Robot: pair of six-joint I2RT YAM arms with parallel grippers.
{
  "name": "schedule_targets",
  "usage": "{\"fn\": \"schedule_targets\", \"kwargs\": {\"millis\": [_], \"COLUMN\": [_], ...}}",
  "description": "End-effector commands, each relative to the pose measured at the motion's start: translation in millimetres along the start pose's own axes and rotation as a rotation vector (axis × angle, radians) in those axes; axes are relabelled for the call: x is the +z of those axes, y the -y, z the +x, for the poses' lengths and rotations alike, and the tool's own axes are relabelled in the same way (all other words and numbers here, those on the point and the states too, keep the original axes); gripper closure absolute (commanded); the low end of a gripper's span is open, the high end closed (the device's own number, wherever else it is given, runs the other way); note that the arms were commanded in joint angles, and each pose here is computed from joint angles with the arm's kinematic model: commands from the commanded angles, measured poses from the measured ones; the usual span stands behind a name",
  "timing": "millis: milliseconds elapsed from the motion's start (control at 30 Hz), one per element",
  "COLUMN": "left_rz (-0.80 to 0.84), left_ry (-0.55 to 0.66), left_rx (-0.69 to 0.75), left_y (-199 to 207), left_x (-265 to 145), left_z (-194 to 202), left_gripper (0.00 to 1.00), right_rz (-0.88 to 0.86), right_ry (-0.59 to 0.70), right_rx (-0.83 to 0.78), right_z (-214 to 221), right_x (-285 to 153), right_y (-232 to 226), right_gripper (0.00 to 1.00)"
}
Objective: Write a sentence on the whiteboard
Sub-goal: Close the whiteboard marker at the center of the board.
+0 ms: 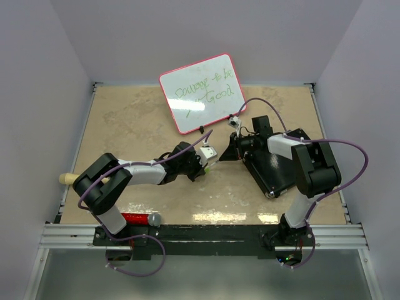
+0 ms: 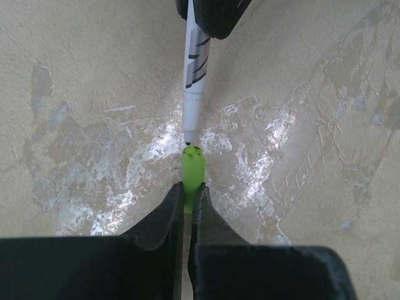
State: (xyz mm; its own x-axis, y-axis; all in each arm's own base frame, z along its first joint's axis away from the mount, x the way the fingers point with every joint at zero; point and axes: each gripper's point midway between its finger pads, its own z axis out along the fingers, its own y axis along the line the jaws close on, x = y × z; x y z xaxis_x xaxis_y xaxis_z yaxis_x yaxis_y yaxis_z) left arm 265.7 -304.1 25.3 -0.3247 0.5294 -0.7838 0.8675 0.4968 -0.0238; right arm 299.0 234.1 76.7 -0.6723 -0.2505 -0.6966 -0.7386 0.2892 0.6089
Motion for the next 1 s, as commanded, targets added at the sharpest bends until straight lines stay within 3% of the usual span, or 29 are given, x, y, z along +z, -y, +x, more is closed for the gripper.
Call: {"fn": "schedule_targets", "kwargs": {"millis": [0,967], "left_rz": [-0.008,-0.004], "left_ry": [0.048,0.066], "left_rx": [0.004,-0.004], "left_y": [-3,-4], "left_x": [0,1], "left_z": [-11,-13], "left_gripper": [1.0,1.0], "right_rz": [-0.001,-0.045], "right_ry": [0.033,-0.006], "right_rx": [-0.064,-0.027], "right_z": [-19,-6], "right_x": [-4,12], "right_y": [-5,-10], "right_gripper": [1.0,1.0]}}
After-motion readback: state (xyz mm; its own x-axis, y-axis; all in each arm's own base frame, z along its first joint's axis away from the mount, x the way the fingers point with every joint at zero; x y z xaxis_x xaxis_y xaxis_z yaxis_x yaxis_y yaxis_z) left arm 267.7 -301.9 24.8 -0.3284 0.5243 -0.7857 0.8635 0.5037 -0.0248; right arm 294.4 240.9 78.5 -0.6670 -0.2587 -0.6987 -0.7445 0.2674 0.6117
